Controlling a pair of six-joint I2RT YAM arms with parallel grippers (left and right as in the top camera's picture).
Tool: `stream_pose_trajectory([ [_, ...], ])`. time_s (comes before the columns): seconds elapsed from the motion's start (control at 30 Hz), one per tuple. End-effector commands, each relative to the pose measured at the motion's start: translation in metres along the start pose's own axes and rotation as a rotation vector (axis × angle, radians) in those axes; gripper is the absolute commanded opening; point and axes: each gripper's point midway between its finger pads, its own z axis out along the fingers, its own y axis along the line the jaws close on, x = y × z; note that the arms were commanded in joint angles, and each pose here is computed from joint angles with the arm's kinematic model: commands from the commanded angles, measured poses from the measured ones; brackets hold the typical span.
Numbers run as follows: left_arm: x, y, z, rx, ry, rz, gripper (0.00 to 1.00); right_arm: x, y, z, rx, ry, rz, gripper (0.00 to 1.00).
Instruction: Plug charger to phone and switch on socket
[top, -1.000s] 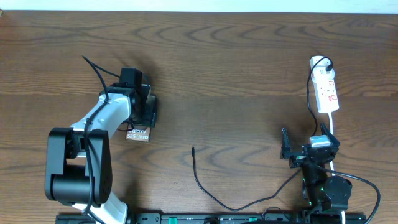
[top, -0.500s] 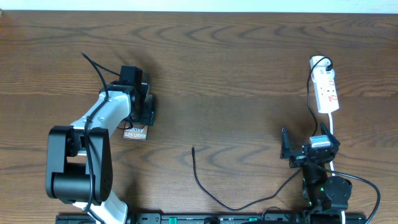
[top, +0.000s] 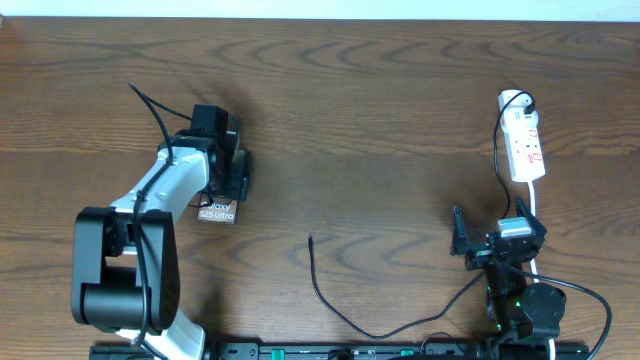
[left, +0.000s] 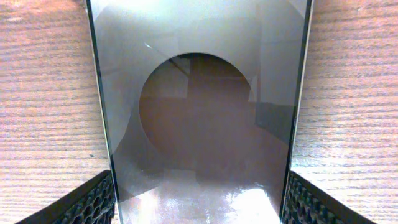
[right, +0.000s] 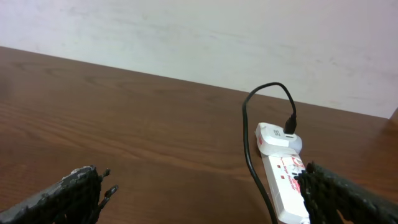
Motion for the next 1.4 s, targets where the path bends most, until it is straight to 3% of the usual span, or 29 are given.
stream_pose_trajectory([
  [0.0,-0.020,0.005,-0.018,-0.013,-0.071,0.008,0.07,0.001,0.001,0.000,-0.004,0.002,0.011,0.99],
  [0.37,-0.029,-0.016,-0.020,0.110,-0.112,0.013,0.07,0.001,0.001,0.000,-0.004,0.002,0.011,0.99],
  [0.97,-0.028,-0.016,-0.020,0.108,-0.108,0.014,0.07,0.001,0.001,0.000,-0.004,0.002,0.011,0.99],
  [1.37,0.001,-0.007,0.003,0.047,0.003,0.028,0.07,0.001,0.001,0.000,-0.004,0.002,0.011,0.99],
])
